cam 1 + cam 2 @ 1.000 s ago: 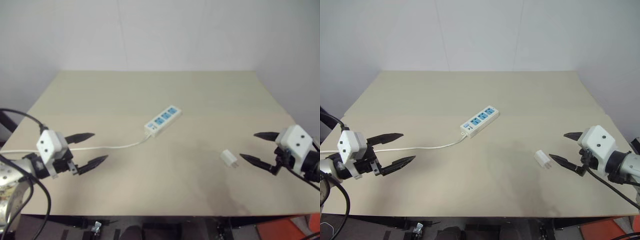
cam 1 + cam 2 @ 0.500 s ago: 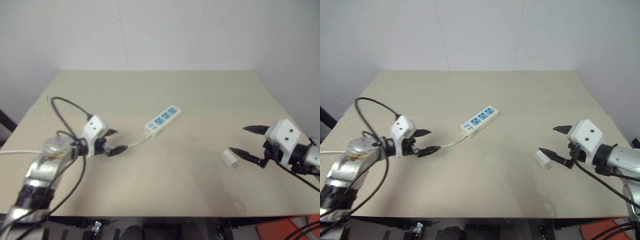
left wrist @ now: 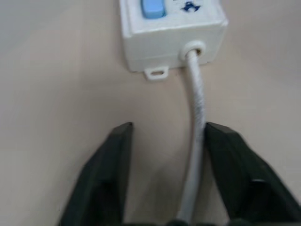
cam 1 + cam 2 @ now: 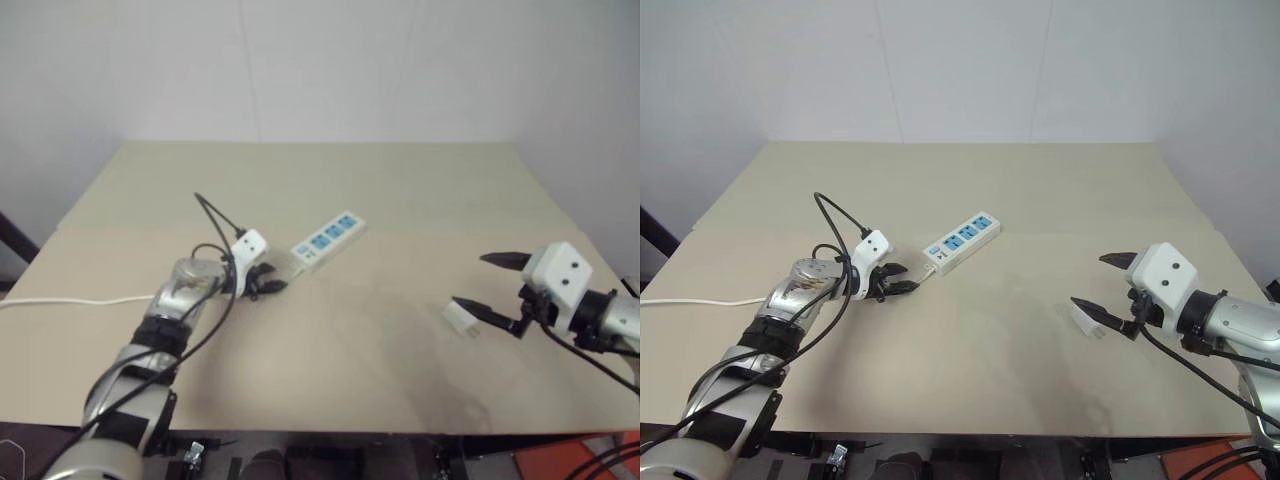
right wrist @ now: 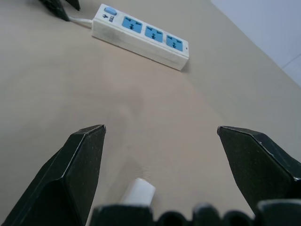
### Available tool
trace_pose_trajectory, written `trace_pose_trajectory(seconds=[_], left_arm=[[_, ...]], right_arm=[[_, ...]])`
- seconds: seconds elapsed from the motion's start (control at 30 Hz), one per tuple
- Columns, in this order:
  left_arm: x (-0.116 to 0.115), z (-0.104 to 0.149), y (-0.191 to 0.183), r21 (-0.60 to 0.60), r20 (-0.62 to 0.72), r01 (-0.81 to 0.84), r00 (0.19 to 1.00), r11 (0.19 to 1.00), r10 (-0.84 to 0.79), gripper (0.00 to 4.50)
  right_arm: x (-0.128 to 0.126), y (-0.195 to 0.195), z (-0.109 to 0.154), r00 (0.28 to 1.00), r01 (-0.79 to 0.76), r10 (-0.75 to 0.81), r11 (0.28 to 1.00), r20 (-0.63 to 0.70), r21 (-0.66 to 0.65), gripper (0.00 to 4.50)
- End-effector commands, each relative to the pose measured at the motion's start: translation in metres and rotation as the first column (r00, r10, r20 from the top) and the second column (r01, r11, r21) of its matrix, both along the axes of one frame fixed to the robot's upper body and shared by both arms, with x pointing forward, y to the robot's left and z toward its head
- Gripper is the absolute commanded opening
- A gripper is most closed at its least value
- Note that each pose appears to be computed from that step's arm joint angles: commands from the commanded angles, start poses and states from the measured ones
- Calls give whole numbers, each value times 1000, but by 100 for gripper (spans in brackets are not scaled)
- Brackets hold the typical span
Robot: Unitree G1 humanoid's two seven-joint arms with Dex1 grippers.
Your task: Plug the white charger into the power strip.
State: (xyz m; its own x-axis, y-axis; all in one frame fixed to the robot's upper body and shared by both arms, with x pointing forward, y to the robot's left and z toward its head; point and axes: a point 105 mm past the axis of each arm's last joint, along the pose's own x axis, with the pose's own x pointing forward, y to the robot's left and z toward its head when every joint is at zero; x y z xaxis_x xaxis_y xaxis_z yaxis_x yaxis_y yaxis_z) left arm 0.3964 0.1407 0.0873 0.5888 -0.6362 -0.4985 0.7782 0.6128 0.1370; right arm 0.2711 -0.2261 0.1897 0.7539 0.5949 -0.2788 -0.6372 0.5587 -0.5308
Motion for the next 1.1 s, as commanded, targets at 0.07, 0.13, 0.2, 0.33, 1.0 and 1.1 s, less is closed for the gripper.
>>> trace_pose_trajectory(seconds=[0.07, 0.13, 0.2, 0.33, 1.0, 1.1], left_arm=[[-7, -16, 6, 29, -54, 0, 999, 1000, 2, 94], [-10, -14, 5, 17, -44, 29, 999, 999, -28, 36], [-19, -9, 1, -12, -20, 102, 995, 995, -102, 3], [-57, -2, 5, -5, -10, 291, 957, 957, -291, 3], [-110, 49, 11, -213, 222, 343, 929, 915, -297, 449], [-107, 40, -1, -216, 230, 367, 920, 905, -318, 449]], right_arm=[[-3, 1, 13, 999, 0, -1, 1000, 54, 7, 450], [-3, 1, 12, 999, -3, 2, 1000, 52, 8, 450], [-3, 2, 12, 999, -6, 6, 1000, 52, 8, 450], [-2, 2, 12, 999, -9, 8, 1000, 51, 9, 450], [4, 11, 9, 998, -43, 42, 999, 54, 15, 450], [3, 13, 9, 998, -47, 46, 999, 53, 21, 450]])
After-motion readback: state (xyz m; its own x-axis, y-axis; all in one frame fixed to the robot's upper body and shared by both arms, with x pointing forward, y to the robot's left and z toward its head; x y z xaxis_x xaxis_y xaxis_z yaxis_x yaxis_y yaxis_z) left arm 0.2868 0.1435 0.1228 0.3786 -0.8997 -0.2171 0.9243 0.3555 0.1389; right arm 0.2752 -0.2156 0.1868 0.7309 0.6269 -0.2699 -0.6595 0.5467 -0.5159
